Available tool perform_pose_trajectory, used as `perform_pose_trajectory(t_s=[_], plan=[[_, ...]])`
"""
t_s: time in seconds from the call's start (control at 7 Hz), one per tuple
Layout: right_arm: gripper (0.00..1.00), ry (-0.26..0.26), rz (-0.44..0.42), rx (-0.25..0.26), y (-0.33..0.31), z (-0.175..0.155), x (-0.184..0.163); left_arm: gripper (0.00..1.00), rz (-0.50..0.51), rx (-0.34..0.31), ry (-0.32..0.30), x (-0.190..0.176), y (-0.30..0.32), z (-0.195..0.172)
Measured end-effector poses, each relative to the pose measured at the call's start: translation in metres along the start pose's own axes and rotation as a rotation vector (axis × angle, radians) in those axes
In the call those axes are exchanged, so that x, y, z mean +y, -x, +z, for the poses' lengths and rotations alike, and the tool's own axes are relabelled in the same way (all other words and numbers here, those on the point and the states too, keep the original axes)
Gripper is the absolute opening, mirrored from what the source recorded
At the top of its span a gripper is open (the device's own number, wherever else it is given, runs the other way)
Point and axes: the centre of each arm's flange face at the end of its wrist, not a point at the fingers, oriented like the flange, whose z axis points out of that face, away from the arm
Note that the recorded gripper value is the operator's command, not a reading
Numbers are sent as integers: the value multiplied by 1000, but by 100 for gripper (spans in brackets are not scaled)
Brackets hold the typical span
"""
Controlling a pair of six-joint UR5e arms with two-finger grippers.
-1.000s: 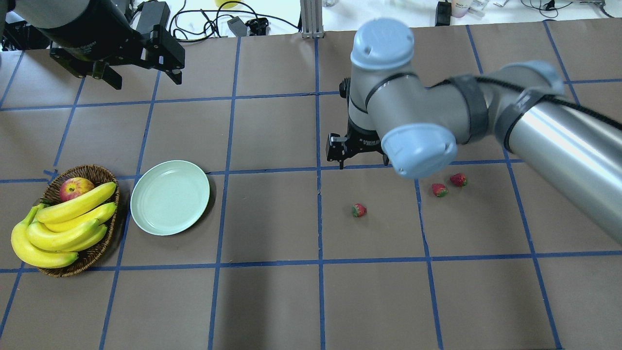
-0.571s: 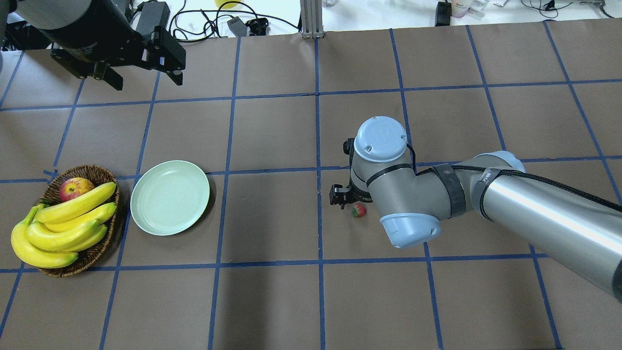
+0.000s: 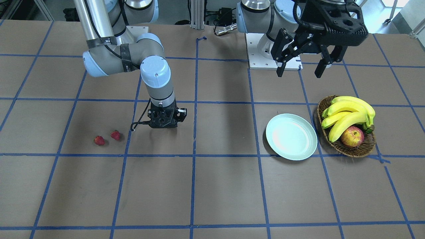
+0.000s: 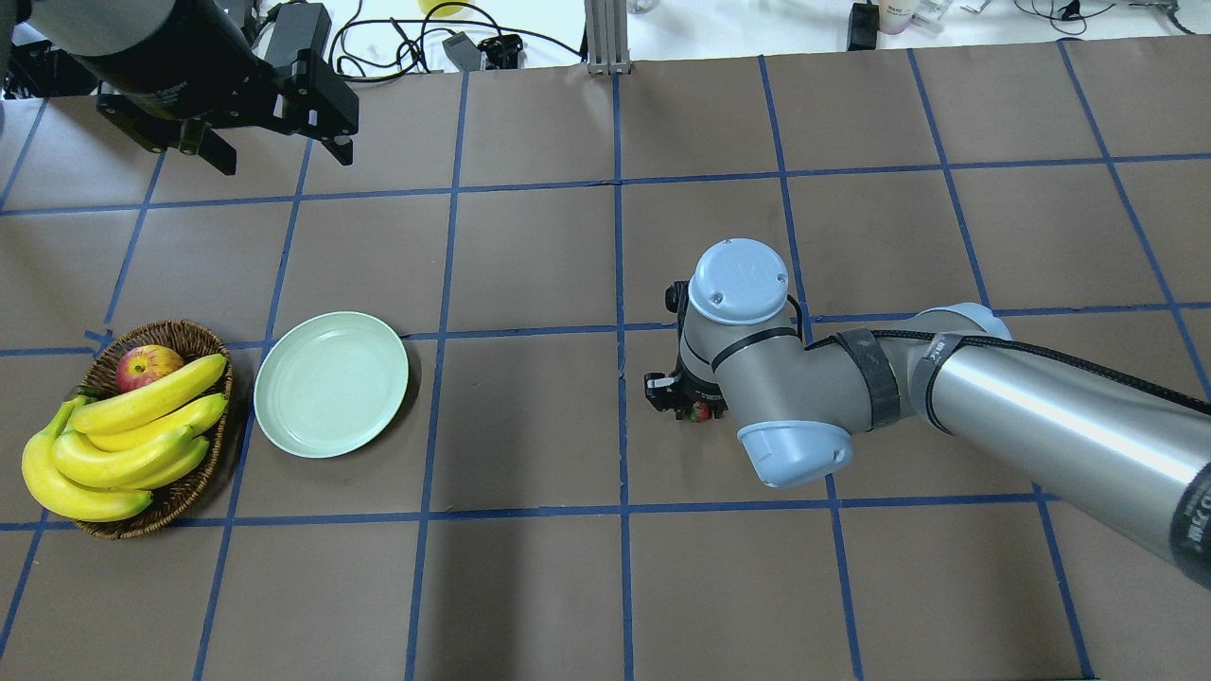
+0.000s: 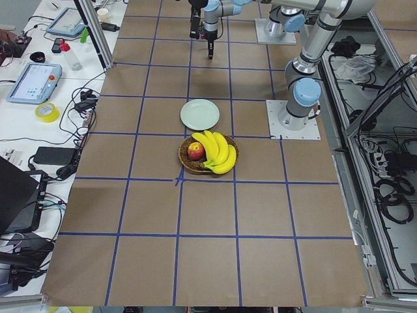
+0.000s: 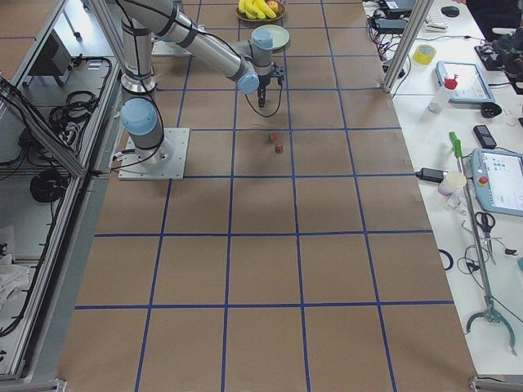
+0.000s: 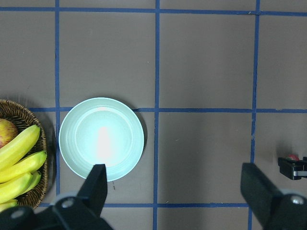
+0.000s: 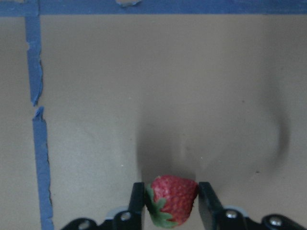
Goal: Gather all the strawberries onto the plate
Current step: 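Carry the strawberry toward the plate with the right gripper and release it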
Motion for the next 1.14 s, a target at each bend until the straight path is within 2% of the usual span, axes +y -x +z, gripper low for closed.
perform_pose_trajectory(t_s=[0.14, 0.29, 0.57, 0.71, 0.86, 1.14], plan=[[0, -6, 6, -21, 3, -4, -4, 100, 1, -1, 0, 0, 0, 0], [0, -16, 39, -66, 11, -13, -12, 100, 1, -2, 0, 0, 0, 0], [0, -1, 114, -192, 58, -20, -30, 100, 2, -2, 0, 0, -1, 0], [4, 3, 113, -221, 92, -16, -38, 100, 2, -2, -1, 1, -1, 0], [99, 1, 101, -235, 123, -13, -47, 100, 1, -4, -1, 0, 0, 0], [100, 11, 87, -225, 147, -7, -51, 100, 2, -9, -1, 0, 2, 0]])
